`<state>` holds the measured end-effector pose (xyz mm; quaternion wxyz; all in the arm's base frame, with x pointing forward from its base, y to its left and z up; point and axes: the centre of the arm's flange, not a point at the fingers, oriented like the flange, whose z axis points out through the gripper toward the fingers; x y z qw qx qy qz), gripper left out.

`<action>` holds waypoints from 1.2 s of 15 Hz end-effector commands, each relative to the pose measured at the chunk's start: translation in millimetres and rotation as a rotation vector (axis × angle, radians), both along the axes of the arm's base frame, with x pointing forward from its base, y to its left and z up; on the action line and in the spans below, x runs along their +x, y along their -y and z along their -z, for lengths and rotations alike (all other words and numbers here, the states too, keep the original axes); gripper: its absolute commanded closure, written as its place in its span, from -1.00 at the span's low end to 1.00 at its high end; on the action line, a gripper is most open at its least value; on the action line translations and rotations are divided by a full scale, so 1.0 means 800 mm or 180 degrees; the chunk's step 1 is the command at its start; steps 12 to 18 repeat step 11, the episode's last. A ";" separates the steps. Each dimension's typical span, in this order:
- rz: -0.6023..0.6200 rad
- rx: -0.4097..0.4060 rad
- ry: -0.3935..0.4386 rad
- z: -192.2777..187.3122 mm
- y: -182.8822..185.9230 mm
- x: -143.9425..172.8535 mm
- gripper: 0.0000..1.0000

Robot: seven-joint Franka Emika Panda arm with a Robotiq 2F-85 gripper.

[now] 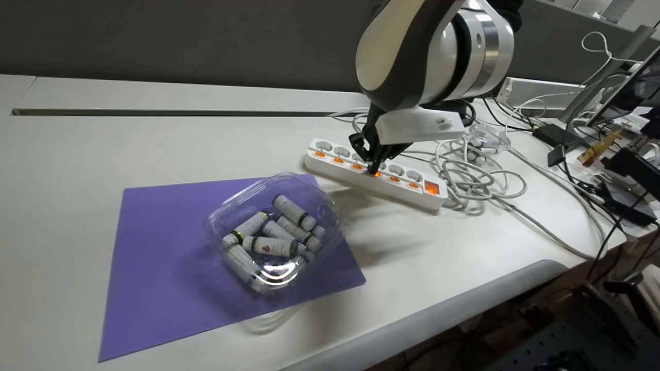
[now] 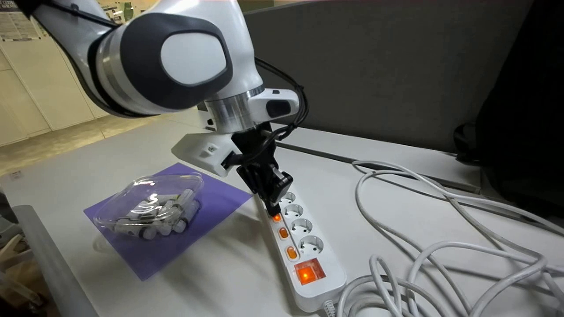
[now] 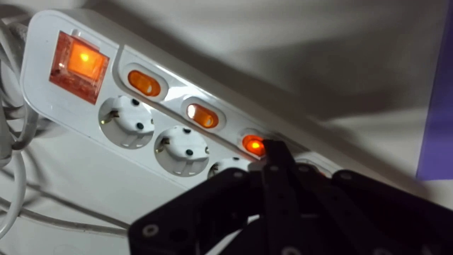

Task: Turn on the middle switch

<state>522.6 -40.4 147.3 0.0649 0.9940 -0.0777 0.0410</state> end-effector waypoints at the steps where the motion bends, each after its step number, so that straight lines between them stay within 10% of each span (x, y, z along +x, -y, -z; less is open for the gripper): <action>1: 0.0131 0.0008 -0.0532 0.050 -0.003 -0.012 1.00; 7: 0.0339 0.0093 -0.0930 0.015 -0.020 0.011 1.00; 18: 0.0256 0.0241 -0.0900 -0.015 -0.042 0.029 1.00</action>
